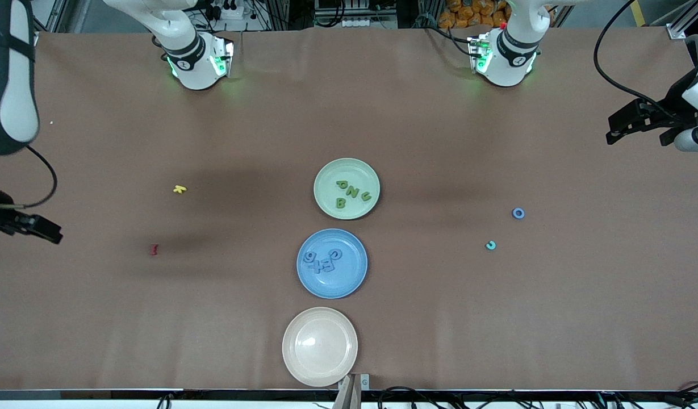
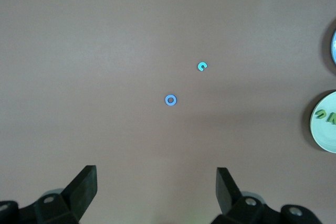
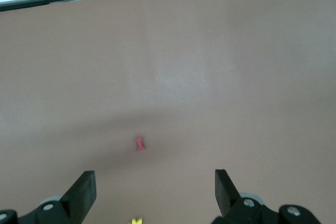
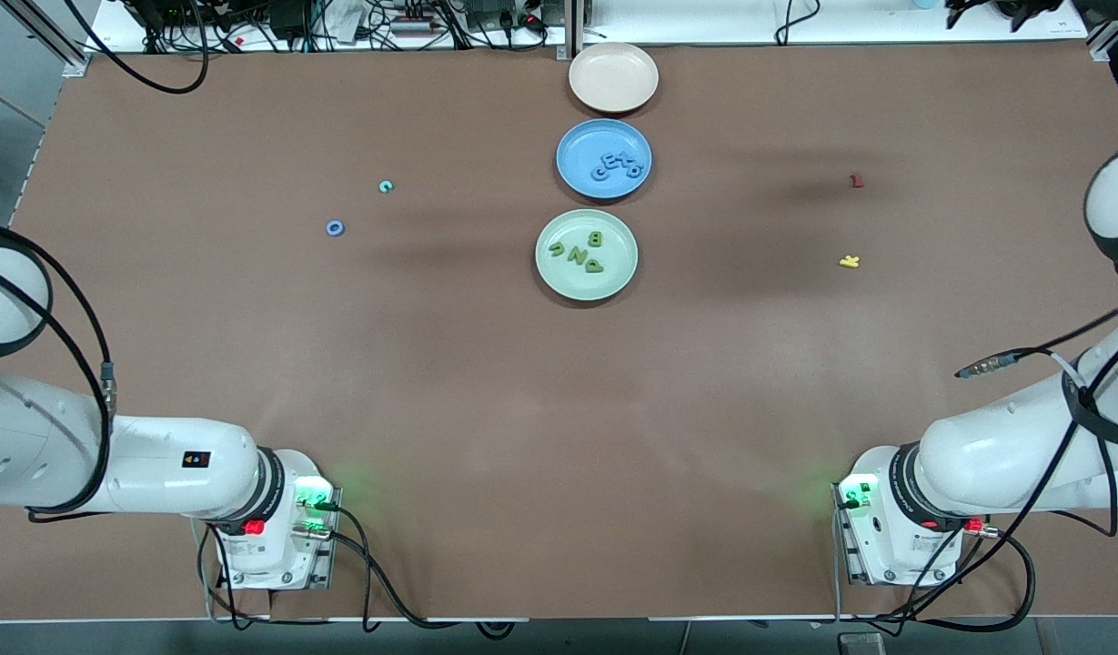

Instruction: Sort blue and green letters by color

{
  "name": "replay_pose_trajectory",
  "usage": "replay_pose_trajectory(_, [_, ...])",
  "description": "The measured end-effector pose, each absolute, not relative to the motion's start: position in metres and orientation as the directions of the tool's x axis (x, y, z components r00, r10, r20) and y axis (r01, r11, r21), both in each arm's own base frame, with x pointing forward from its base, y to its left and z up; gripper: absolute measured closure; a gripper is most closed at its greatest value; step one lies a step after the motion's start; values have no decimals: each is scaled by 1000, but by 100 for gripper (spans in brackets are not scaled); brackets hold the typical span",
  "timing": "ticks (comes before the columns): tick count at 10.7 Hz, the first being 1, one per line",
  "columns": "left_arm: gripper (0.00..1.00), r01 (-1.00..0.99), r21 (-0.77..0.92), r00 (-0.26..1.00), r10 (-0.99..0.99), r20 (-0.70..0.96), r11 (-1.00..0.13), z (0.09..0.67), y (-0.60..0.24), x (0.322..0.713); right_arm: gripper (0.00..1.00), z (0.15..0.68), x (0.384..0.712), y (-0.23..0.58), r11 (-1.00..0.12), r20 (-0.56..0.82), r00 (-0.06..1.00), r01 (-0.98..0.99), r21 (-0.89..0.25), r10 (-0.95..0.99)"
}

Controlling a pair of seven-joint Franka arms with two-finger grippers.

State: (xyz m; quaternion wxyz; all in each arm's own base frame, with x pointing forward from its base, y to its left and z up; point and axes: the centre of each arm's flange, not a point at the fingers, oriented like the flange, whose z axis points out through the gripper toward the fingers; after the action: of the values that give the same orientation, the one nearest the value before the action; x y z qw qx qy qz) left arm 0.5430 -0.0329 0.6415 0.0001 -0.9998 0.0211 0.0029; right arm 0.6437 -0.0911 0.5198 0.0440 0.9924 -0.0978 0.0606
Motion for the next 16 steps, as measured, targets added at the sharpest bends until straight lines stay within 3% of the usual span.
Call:
replay_pose_trajectory(3, [0,-42,0,999,-42,13,-999,652,-33,537,0,592,614,-83,-977,78,978,-199,76,-193])
replay_pose_trajectory(7, [0,-41,-2,999,-41,25,-999,658,-32,534,0,667,572,-60,-976,113,972,-213,53,-206])
replay_pose_trajectory(16, [0,9,1,999,9,43,-1000,666,-44,533,0,628,568,-35,-984,17,985,-170,60,-169])
